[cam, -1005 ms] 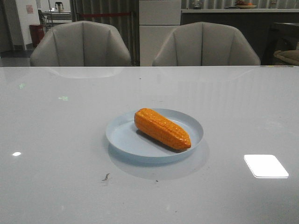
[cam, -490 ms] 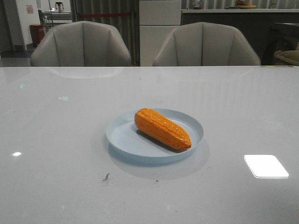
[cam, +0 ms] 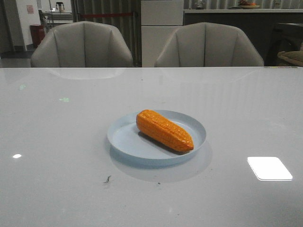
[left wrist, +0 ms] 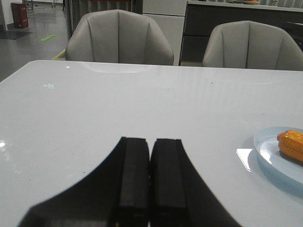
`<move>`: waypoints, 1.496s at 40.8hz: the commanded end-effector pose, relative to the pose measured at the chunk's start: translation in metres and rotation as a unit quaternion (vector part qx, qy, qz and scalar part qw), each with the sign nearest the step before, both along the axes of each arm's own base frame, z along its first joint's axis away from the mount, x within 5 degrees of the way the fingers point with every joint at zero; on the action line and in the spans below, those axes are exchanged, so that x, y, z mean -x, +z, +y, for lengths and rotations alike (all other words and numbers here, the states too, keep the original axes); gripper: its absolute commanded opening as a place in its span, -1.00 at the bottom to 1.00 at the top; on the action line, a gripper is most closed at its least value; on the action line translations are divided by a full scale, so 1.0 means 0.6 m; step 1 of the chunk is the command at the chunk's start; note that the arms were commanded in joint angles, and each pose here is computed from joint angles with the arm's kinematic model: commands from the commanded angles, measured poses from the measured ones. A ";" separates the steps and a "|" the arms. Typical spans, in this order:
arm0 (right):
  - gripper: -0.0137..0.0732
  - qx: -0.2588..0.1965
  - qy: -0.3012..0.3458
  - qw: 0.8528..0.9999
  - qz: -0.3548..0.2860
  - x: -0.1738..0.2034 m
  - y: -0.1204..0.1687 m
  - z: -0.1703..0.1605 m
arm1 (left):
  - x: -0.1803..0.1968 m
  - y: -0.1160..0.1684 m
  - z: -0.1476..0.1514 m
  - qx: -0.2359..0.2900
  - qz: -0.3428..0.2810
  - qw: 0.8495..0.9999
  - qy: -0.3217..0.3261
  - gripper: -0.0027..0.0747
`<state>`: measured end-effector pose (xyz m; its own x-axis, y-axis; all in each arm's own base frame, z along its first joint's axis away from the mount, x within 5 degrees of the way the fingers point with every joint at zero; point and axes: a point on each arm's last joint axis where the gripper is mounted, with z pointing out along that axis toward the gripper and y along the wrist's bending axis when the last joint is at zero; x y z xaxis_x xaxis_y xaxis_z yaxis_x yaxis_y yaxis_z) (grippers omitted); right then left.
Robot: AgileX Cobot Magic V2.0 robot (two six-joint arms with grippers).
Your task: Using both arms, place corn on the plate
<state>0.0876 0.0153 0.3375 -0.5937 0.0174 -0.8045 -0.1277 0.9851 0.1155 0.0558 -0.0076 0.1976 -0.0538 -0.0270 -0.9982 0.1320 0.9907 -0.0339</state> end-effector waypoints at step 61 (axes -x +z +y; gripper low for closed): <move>-0.57 -0.018 -0.104 0.940 -0.324 0.049 -0.211 -0.027 | 0.000 -0.006 0.000 0.015 -0.033 0.999 0.001 -0.69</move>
